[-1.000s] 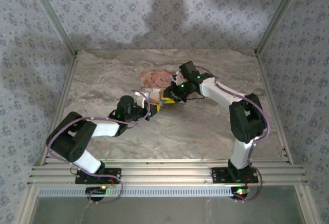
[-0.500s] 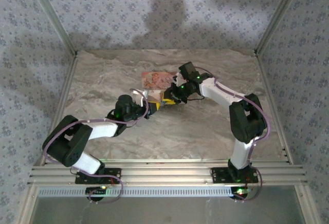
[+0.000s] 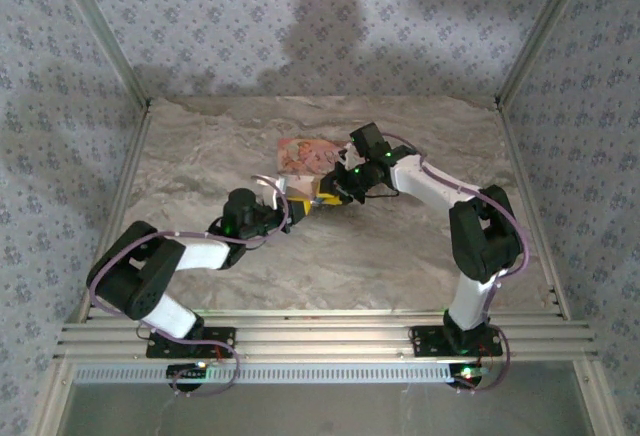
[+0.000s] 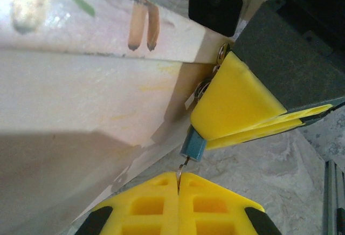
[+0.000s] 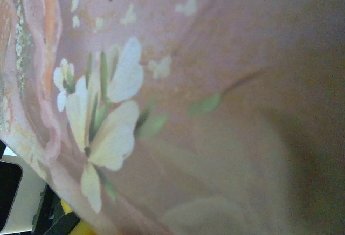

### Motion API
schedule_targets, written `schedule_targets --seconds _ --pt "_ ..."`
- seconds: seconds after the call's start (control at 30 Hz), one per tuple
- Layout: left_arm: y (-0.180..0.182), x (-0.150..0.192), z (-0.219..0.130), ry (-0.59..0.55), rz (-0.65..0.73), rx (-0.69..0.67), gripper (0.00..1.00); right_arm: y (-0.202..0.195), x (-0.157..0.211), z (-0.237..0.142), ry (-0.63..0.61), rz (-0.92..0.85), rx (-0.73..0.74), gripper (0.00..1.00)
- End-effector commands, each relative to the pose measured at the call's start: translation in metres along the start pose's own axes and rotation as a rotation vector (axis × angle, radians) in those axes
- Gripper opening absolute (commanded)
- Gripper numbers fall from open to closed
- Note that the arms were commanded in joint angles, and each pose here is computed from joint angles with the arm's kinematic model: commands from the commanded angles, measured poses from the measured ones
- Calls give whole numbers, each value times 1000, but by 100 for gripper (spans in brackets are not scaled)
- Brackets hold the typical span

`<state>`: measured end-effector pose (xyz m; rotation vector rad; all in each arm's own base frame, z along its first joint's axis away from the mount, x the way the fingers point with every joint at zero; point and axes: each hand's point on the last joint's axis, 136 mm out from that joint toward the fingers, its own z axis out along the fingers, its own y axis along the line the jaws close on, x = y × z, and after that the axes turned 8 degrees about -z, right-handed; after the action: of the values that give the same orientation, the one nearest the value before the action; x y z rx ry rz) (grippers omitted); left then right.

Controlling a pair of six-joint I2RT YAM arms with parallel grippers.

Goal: Unlock a padlock with a key

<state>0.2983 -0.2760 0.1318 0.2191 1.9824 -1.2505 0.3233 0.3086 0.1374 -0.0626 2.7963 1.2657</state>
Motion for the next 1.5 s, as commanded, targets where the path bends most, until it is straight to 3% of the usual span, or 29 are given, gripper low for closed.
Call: schedule_targets --seconds 0.0,0.4,0.83,0.9,1.03,1.1,1.23,1.47 --pt "-13 -4 1 -28 15 58 0 12 4 -8 9 16 -48 0" --pt "-9 1 -7 -18 13 33 0 -2 -3 -7 -8 31 -25 0" --pt "-9 6 -34 -3 17 -2 0 -85 0 21 6 -50 319 1" --pt "-11 2 -40 -5 26 -10 0 -88 1 24 2 -67 346 12" --pt "-18 -6 -50 -13 51 -14 0 -81 2 21 -22 -94 359 52" --pt "-23 -11 -55 -19 77 -15 0 -73 3 15 -41 -112 355 64" --pt "-36 -24 -64 -45 159 -14 0 -61 12 -2 -63 -120 330 73" --pt "-60 -51 -74 -131 352 -3 0 -15 35 -49 -175 -91 216 68"
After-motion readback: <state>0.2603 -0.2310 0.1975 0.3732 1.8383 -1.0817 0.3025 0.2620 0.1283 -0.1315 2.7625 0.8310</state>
